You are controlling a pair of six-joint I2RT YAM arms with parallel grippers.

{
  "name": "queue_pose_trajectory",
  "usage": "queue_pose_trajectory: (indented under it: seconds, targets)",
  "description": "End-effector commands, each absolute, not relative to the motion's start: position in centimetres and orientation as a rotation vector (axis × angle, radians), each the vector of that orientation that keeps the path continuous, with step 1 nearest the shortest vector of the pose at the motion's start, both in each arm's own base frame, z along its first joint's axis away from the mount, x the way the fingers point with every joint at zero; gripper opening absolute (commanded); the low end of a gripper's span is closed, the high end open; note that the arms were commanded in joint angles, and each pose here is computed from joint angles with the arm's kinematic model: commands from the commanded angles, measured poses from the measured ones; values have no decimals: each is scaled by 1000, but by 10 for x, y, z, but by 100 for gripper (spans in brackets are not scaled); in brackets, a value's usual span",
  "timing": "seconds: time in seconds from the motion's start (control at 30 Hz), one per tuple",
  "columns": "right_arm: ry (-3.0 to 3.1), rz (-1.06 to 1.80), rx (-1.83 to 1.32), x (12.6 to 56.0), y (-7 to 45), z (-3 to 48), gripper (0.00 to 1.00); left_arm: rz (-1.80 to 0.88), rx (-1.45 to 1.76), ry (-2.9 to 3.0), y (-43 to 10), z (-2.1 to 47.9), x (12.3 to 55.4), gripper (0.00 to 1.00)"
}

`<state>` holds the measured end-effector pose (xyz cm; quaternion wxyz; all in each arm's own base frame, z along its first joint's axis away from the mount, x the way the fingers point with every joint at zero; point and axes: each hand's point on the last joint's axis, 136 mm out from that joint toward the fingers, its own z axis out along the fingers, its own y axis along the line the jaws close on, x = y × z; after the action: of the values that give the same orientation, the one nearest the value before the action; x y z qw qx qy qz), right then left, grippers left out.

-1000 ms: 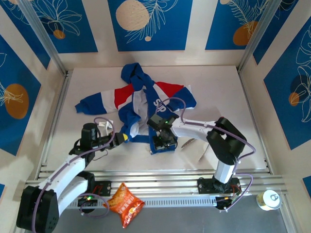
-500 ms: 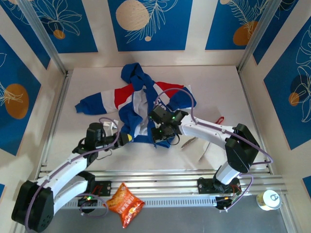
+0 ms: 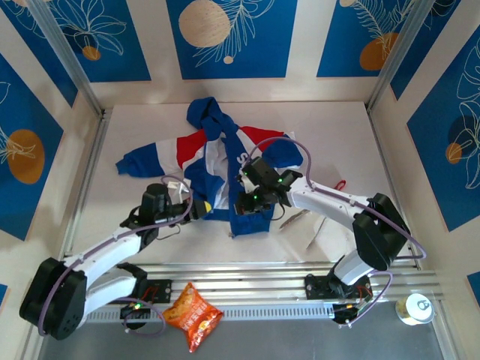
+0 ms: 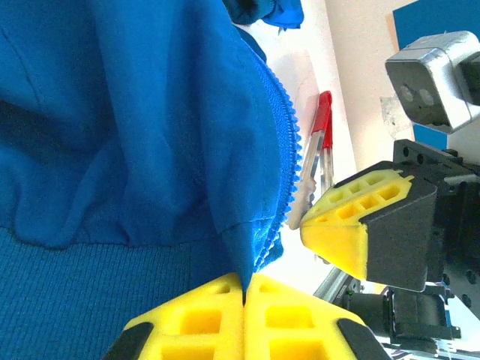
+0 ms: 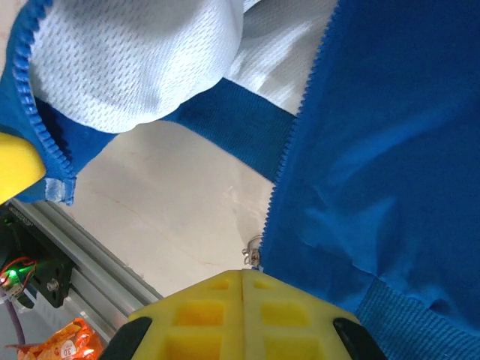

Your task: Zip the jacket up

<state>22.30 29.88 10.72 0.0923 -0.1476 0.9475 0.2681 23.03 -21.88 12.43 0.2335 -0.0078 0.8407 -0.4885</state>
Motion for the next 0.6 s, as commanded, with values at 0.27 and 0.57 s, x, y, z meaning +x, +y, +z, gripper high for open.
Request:
queue_pose_trajectory:
  seconds: [0.27,0.57]
  targets:
    - [3035,542,-287,207,276,50,55,-1312,10,2318,-231,123,234,0]
    - [3124,440,-357,195,292,19,58,-1296,8,2338,-230,118,231,0]
